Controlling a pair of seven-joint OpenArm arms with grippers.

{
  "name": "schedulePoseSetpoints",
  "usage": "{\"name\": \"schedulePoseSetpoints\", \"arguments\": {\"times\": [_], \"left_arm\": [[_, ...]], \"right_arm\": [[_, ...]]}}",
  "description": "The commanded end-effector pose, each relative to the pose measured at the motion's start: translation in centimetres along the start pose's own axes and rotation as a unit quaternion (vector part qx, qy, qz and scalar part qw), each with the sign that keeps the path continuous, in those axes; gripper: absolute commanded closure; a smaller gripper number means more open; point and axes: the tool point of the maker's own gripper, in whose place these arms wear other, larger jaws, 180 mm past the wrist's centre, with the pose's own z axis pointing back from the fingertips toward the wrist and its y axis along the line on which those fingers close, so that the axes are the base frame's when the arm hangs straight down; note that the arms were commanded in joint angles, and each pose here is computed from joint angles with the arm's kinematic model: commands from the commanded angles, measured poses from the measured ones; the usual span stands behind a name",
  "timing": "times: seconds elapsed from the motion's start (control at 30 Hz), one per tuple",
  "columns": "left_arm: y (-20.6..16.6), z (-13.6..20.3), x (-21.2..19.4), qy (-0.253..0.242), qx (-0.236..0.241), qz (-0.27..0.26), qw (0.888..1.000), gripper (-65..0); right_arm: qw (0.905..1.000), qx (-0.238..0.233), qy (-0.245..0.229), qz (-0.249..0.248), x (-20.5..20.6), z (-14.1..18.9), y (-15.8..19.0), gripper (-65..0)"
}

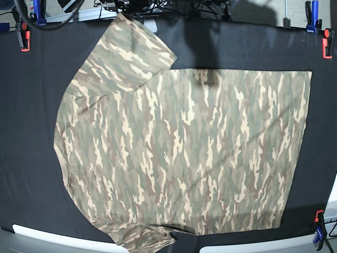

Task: Layout the t-shirt on the table in an organized manner, then fold the t-shirt properly

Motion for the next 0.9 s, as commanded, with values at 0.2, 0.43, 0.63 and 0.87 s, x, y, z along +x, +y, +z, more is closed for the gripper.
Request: {"name": "schedulePoseSetpoints", "arguments": {"times": [0.2, 0.43, 0.63, 0.87], "left_arm": [[-0.6, 0.0, 0.0, -0.006, -0.009, 0.002, 1.0, -14.9], [-0.6, 0.1, -0.3, -0.004, -0.009, 0.002, 1.0, -14.9], [-0.5, 0.2, -0.9, -0.002, -0.009, 0.003, 1.0, -14.9], [-0.5, 1.5, -1.3, -0.033, -0.032, 0.022, 0.999, -14.9]], "right_arm": [[1.0, 0.005, -0.008, -0.001, 0.5, 0.0, 0.0, -11.5], [1.0, -0.003, -0.004, 0.0, 0.0, 0.2, -1.1, -11.5], [0.9999, -0.012, 0.006, 0.004, -1.3, 0.6, -3.4, -11.5], [0.9998, 0.004, 0.007, 0.015, -3.5, 1.9, -4.7, -11.5]]}}
